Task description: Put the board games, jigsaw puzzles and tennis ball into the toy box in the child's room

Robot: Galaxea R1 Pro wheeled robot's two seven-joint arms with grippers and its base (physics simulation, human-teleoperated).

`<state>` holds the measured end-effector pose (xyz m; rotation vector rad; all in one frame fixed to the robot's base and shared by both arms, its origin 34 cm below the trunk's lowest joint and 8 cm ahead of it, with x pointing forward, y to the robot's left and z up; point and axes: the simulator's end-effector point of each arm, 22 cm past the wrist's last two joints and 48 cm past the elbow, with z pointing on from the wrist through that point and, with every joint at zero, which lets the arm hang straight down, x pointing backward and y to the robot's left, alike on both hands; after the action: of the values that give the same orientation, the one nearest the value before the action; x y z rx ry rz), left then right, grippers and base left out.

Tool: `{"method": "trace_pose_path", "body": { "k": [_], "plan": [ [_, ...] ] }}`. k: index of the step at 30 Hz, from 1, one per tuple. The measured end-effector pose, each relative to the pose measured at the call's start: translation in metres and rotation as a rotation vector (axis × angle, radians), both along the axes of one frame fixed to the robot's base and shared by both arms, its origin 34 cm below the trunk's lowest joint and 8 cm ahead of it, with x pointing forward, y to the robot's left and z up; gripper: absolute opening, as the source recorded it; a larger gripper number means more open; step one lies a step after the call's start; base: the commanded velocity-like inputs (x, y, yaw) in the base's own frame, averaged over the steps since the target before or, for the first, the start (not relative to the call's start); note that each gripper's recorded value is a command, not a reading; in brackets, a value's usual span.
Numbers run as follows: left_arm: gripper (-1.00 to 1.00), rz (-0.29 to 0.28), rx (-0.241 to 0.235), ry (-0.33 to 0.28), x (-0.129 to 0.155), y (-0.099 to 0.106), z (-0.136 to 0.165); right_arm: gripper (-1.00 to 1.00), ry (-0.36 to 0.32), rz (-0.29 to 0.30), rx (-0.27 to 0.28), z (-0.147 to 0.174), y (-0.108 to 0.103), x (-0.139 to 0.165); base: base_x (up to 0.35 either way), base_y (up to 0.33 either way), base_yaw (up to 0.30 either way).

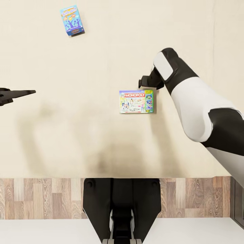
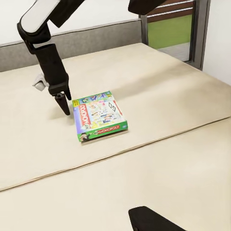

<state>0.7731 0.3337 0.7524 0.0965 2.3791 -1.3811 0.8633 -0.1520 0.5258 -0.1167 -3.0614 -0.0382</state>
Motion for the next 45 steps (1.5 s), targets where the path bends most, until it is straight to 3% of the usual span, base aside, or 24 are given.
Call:
{"method": "trace_pose_path", "body": {
  "k": [38,45],
  "plan": [
    [1.00,0.000,0.000,0.000,0.000,0.000,0.000,1.00,0.019,0.000,-0.003,-0.008,0.000,-0.012,0.000,0.000,0.000],
    [1.00,-0.001,0.001,-0.003,0.000,0.000,0.001,1.00,0.057,0.010,-0.010,-0.018,-0.002,-0.033,0.000,0.000,0.000]
  ]
}}
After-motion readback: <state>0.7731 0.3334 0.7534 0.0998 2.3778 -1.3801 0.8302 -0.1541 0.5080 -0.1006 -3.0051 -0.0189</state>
